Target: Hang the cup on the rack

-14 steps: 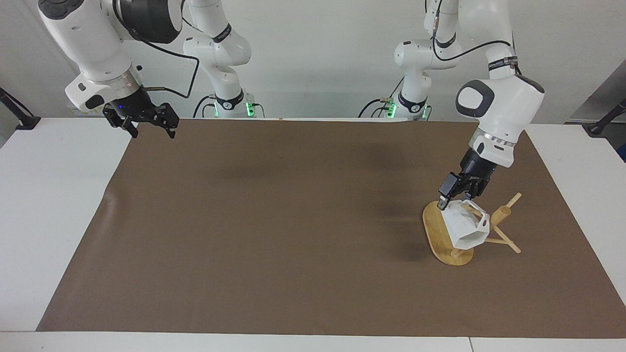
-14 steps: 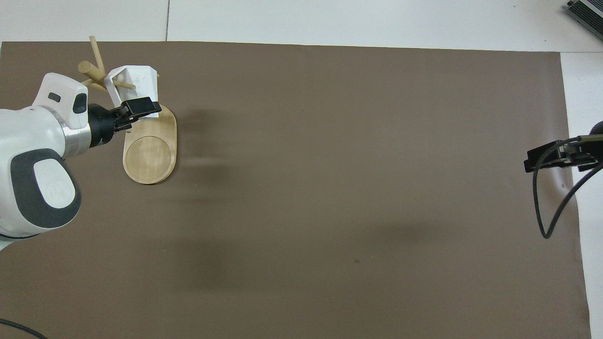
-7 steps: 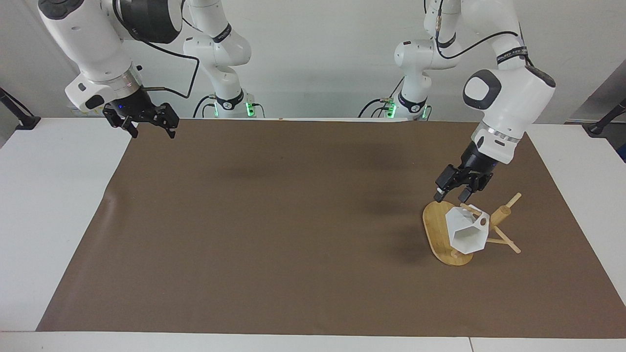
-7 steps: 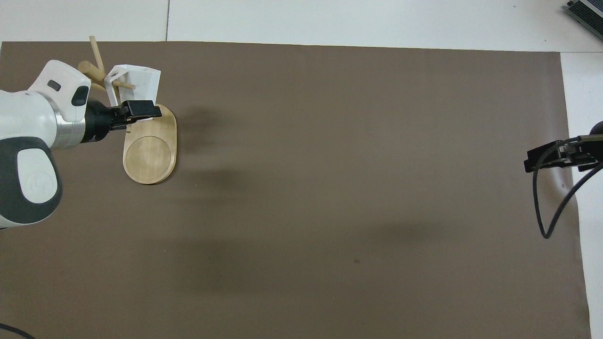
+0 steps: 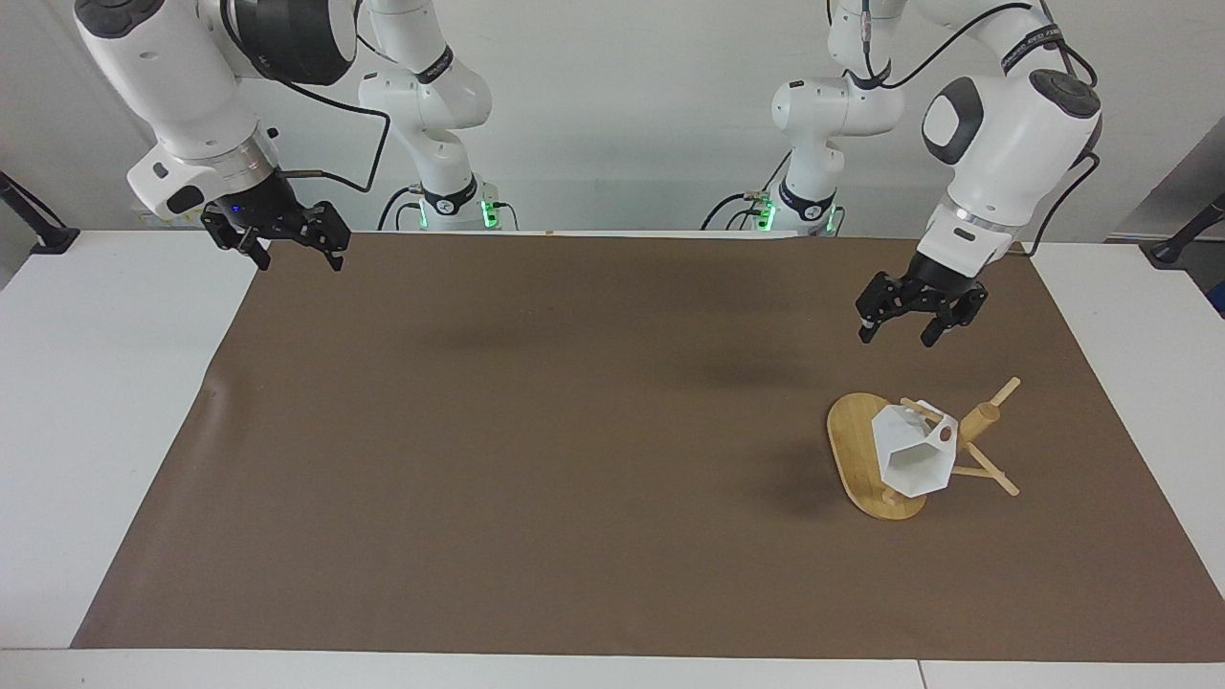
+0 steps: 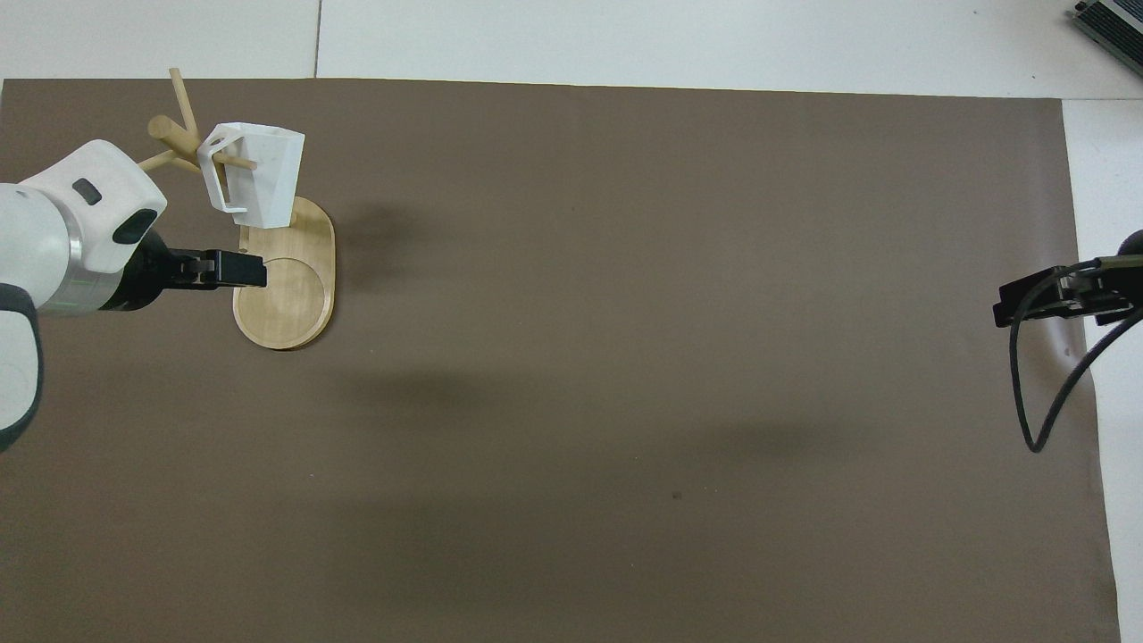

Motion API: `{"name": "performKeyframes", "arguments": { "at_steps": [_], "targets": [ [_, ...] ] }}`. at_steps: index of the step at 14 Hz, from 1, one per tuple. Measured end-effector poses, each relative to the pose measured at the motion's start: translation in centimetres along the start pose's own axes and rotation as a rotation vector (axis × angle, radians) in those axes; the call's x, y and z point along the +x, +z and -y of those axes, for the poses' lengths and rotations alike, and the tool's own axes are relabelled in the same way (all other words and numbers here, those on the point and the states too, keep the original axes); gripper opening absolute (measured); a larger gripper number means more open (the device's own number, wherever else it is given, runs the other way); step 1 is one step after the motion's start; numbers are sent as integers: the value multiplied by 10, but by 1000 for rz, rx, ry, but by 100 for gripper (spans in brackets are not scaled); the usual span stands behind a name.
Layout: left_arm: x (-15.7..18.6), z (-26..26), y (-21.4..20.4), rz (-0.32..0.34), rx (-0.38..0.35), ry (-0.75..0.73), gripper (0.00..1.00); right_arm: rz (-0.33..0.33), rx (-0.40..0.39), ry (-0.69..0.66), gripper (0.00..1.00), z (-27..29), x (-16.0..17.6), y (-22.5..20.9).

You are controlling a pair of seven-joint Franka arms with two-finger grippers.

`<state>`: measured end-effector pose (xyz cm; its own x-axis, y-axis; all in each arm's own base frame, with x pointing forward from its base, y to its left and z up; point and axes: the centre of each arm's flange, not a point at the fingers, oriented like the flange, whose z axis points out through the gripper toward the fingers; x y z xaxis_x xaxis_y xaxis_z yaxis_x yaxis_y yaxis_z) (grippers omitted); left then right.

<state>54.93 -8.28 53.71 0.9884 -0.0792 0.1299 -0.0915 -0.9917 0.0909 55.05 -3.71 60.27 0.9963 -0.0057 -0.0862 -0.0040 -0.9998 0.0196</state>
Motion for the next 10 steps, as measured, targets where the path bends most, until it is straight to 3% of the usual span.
{"name": "performKeyframes", "arguments": {
  "at_steps": [5,10],
  "targets": [
    [-3,-2,-46,74,84,97,100,-1,0,3,100,-2,0,0],
    [5,0,-81,94,124,143,100,-76,-4,6,100,-4,8,-7]
  ]
}}
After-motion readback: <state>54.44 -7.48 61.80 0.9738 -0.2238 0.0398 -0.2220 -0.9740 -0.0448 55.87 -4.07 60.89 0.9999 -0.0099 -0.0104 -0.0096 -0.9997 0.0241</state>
